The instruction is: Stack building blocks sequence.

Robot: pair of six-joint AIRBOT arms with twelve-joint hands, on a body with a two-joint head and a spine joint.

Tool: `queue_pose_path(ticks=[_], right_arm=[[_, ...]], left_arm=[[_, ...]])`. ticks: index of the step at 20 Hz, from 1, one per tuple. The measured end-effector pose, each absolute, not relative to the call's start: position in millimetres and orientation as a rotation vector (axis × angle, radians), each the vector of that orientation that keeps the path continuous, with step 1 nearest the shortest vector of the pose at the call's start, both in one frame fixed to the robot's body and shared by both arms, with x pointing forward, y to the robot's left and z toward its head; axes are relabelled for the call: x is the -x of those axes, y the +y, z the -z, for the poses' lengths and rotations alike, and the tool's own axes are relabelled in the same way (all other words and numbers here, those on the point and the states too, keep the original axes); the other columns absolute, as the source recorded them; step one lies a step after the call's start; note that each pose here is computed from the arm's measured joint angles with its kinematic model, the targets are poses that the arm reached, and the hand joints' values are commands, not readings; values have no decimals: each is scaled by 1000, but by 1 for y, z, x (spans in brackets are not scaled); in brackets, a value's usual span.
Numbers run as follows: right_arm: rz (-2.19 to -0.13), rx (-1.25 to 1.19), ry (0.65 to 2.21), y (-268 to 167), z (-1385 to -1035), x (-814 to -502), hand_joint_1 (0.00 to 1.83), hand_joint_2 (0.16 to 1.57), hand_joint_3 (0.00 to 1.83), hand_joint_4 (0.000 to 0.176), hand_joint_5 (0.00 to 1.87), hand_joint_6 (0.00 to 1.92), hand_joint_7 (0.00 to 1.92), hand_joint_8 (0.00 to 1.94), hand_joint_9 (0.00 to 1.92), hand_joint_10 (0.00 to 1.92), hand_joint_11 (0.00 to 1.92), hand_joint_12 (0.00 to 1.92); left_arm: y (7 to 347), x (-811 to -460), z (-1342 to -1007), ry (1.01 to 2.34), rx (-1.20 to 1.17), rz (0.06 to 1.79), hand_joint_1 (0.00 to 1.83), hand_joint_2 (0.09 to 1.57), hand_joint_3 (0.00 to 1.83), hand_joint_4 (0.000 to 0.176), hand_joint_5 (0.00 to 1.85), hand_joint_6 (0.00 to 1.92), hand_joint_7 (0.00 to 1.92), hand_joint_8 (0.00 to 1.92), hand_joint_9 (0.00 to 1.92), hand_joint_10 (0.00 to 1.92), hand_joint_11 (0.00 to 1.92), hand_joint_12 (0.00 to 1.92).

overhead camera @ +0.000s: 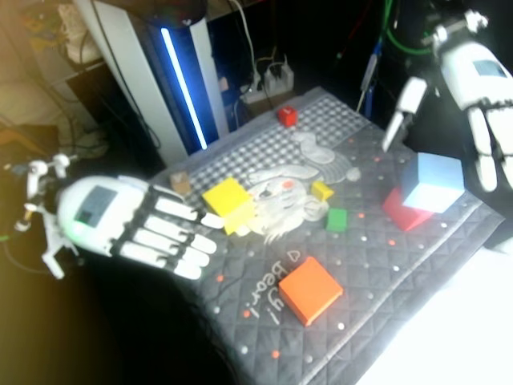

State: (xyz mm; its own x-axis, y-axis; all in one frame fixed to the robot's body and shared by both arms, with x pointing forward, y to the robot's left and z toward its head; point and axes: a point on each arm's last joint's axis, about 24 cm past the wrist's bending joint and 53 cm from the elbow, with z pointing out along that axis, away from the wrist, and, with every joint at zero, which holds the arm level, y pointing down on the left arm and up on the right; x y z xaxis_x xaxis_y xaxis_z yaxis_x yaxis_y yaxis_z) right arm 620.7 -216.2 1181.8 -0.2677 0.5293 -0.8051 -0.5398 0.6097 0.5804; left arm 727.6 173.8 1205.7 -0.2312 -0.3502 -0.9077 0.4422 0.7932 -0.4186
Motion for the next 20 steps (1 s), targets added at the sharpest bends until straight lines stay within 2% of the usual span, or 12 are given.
queue_pose_path(ticks=[1,2,4,6,8,11,12,13,15,18,19,20], right_arm=[[-1035,12,1507,-214,-1189,-621,725,1110,0,142,357,0,272,0,240,0,220,149],[-1048,13,1478,-213,-1197,-621,722,1112,0,121,368,0,292,0,266,0,259,108],[-1073,28,1435,-208,-1208,-620,672,1115,1,138,371,2,300,4,296,8,291,97],[-1110,75,1399,-194,-1220,-616,736,1122,1,115,400,10,295,5,269,7,287,84],[-1151,122,1371,-179,-1227,-610,699,1093,0,142,418,2,319,0,301,1,320,47],[-1211,151,1366,-160,-1225,-604,782,1001,0,136,428,1,345,5,333,8,378,44],[-1231,167,1372,-153,-1223,-602,786,984,0,159,428,0,356,2,396,10,446,67],[-1250,177,1382,-147,-1219,-602,708,1027,13,103,451,7,336,0,333,2,368,32],[-1274,164,1422,-140,-1208,-607,642,1101,10,60,420,1,295,4,257,4,280,7],[-1248,164,1536,-131,-1177,-615,559,1080,0,86,370,0,305,2,285,10,182,10],[-1237,174,1556,-130,-1171,-616,582,1076,0,116,355,0,288,0,261,2,188,15],[-1223,175,1576,-130,-1167,-618,614,1061,0,127,356,1,284,0,245,1,197,20]], left_arm=[[177,-712,-1205,1628,-68,763,541,949,15,176,0,0,0,0,0,0,0,0],[180,-692,-1203,1613,-73,785,555,940,9,176,0,0,0,0,0,0,0,0],[181,-664,-1201,1592,-85,818,573,908,0,176,0,0,0,0,0,0,0,0],[184,-637,-1210,1541,-84,865,688,891,0,176,22,7,0,0,0,0,0,0],[187,-619,-1204,1546,-59,920,682,875,0,176,57,17,0,0,0,0,0,0],[191,-611,-1187,1595,-21,945,712,868,0,176,92,22,0,0,0,0,0,0],[194,-612,-1184,1598,4,948,715,874,0,176,99,23,0,0,0,0,0,0],[196,-613,-1182,1595,35,956,758,871,0,176,101,20,0,0,0,0,0,0],[196,-612,-1178,1597,48,967,823,858,0,176,118,20,0,0,0,0,0,0],[197,-612,-1176,1602,54,967,856,870,0,176,130,16,0,0,0,0,0,0],[198,-613,-1176,1603,61,968,852,873,0,176,125,12,0,0,0,0,0,0],[198,-612,-1175,1606,66,970,848,869,0,176,129,12,0,0,0,0,0,0]])
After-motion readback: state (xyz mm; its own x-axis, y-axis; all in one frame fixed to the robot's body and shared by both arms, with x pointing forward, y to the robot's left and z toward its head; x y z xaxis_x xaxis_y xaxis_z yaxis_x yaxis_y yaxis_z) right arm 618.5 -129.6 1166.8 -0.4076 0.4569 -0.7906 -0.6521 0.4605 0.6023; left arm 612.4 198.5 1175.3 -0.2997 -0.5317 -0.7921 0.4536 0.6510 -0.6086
